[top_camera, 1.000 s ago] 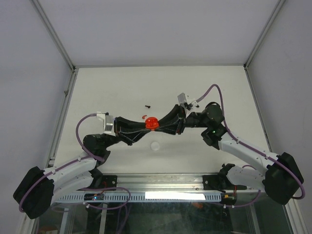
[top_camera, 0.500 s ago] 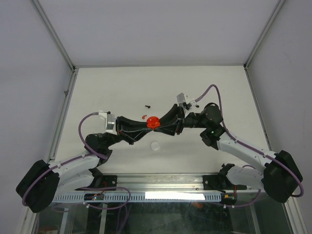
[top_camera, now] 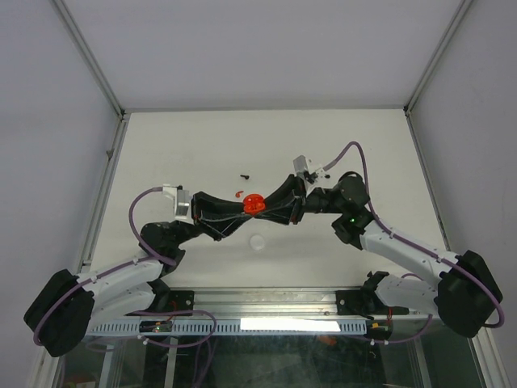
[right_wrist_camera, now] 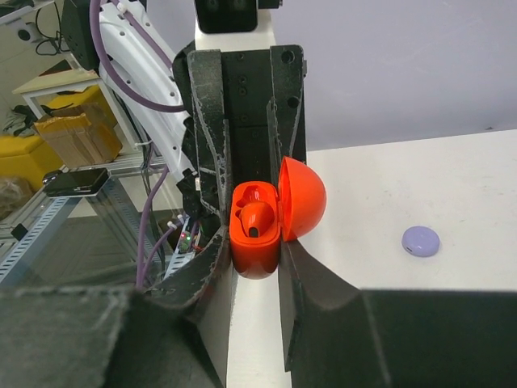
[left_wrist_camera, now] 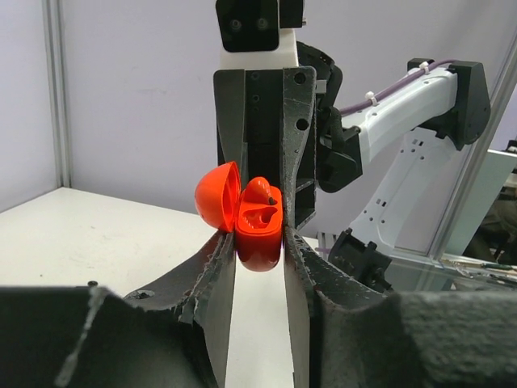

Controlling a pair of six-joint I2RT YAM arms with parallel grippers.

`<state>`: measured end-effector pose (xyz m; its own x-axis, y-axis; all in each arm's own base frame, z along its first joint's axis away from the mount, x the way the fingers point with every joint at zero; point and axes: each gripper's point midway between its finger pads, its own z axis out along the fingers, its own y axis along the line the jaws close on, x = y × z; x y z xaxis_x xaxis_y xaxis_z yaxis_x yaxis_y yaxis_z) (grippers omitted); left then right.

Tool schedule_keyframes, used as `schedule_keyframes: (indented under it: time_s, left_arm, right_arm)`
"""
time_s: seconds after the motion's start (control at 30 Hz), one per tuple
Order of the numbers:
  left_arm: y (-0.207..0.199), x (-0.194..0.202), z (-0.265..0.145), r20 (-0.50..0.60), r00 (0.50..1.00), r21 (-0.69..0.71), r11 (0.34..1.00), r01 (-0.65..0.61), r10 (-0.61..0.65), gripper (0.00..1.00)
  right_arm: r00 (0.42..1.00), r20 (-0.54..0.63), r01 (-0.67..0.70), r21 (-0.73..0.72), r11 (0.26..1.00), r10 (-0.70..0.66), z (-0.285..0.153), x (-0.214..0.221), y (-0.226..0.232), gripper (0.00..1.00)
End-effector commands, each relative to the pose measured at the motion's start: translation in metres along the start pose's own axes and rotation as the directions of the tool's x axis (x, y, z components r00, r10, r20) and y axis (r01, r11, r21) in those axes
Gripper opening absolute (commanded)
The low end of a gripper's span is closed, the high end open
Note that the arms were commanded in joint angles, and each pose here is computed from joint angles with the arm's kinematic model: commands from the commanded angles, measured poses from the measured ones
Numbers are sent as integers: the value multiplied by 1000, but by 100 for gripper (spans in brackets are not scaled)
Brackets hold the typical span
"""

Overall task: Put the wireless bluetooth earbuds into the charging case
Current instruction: Adjust the charging case, then pick up the earbud from the center of the board.

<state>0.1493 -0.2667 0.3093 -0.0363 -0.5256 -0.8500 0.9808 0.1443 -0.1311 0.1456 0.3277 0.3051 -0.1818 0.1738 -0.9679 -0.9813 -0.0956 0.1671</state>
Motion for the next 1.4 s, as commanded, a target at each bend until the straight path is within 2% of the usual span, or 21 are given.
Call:
schedule_keyframes:
  time_s: [0.0, 0.1, 0.23, 0.37, 0.43, 0.57, 0.73, 0.77, 0.9, 1.13, 1.27, 1.37]
  left_arm:
    - [4, -7, -4, 13, 999, -55, 997, -50, 51, 34]
    - [17, -4, -11, -12, 998, -140, 988, -64, 63, 41]
    - [41, 12, -21, -110, 993, -279, 958, -64, 34, 47]
    - [67, 22, -30, -184, 982, -435, 899, -51, -34, 59]
    - [80, 28, -34, -225, 972, -503, 863, -54, -70, 61]
    - [109, 42, -46, -284, 944, -654, 753, -65, -166, 62]
    - [145, 67, -68, -309, 899, -826, 556, -92, -310, 61]
    - [151, 69, -71, -301, 896, -850, 518, -96, -327, 61]
    - [167, 90, -83, -294, 867, -901, 419, -111, -402, 61]
    - [199, 127, -104, -329, 804, -932, 305, -194, -495, 61]
    - [215, 146, -113, -346, 772, -935, 268, -234, -533, 60]
    - [224, 161, -115, -374, 742, -926, 269, -265, -556, 59]
  right_arm:
    - [999, 27, 45, 37, 998, -46, -10, -10, 0, 9]
    - [997, 38, 65, 95, 993, -69, -21, -11, -9, 5]
    - [995, 34, 90, 181, 979, -98, -34, -6, -23, 3]
    - [992, 15, 119, 291, 949, -129, -48, 1, -38, 3]
    - [991, 9, 124, 321, 939, -134, -54, 6, -39, 3]
    - [993, 0, 115, 327, 938, -122, -62, 18, -35, 3]
    - [992, 1, 116, 330, 937, -124, -67, 26, -32, 3]
    - [985, 23, 137, 487, 863, -170, -79, 17, -60, 3]
    - [983, 25, 140, 522, 841, -180, -84, 17, -65, 3]
    - [981, 29, 146, 533, 833, -191, -89, 20, -65, 3]
    - [980, 31, 148, 539, 829, -196, -91, 21, -64, 3]
    - [980, 30, 151, 546, 824, -199, -93, 22, -65, 3]
